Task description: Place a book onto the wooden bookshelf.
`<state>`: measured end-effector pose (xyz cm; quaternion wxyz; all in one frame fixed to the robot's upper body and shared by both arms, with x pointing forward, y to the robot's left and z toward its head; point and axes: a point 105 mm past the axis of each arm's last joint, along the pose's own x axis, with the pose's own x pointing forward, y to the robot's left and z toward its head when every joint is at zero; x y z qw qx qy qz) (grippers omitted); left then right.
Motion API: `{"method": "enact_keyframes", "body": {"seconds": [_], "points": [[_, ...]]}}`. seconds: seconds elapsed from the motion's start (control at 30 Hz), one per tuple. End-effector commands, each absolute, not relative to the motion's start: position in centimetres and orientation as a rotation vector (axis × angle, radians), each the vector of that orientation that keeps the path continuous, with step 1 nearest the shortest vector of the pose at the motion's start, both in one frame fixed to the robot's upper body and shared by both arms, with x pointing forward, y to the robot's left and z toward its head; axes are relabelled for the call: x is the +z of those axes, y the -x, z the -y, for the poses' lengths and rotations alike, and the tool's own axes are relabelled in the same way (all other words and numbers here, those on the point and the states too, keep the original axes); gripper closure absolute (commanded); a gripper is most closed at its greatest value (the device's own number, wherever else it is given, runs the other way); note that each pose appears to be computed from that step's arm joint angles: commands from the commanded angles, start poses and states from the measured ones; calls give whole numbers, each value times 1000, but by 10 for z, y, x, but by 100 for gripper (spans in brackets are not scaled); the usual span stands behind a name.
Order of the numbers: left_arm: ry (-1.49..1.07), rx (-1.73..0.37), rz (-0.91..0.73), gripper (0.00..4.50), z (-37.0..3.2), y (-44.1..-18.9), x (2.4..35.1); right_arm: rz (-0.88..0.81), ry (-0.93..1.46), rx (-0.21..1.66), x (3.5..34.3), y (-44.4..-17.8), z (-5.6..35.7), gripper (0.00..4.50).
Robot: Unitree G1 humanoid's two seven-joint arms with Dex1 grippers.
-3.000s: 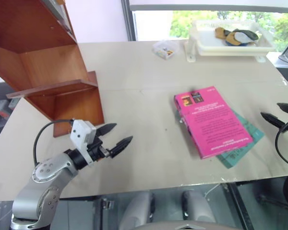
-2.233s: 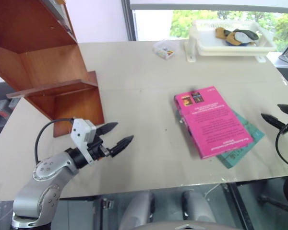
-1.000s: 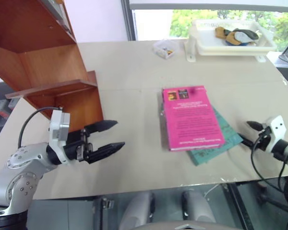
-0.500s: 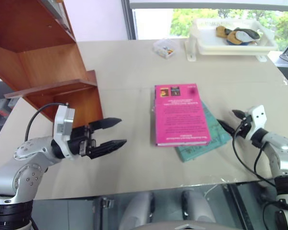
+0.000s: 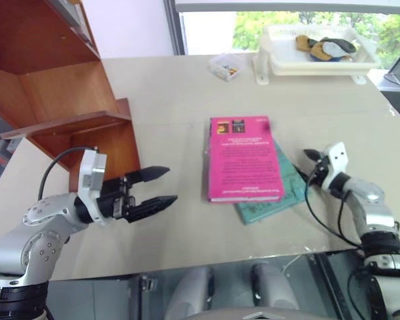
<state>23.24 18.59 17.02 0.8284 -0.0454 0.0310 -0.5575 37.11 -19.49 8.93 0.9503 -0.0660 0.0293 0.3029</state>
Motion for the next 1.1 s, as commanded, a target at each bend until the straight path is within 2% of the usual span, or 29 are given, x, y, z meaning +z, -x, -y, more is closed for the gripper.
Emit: {"method": "enact_keyframes", "body": {"seconds": [0.03,0.33,0.57,0.7,0.93,1.03,1.1], "points": [[71,-1187,-40,4,-186,-230,176,-6,146,628,100,-378,187,0],[79,-1183,-41,4,-185,-229,175,24,141,635,107,-386,184,0],[86,-1191,-44,4,-183,-232,173,53,92,686,113,-394,156,0],[87,-1193,-45,4,-183,-233,173,67,97,679,120,-401,154,0],[149,-1069,-100,4,-190,-245,159,78,148,596,131,-393,198,0],[108,-995,-148,4,-195,-255,148,56,131,565,135,-380,219,0],[166,-982,-148,4,-196,-261,149,23,192,553,133,-359,240,0]]}}
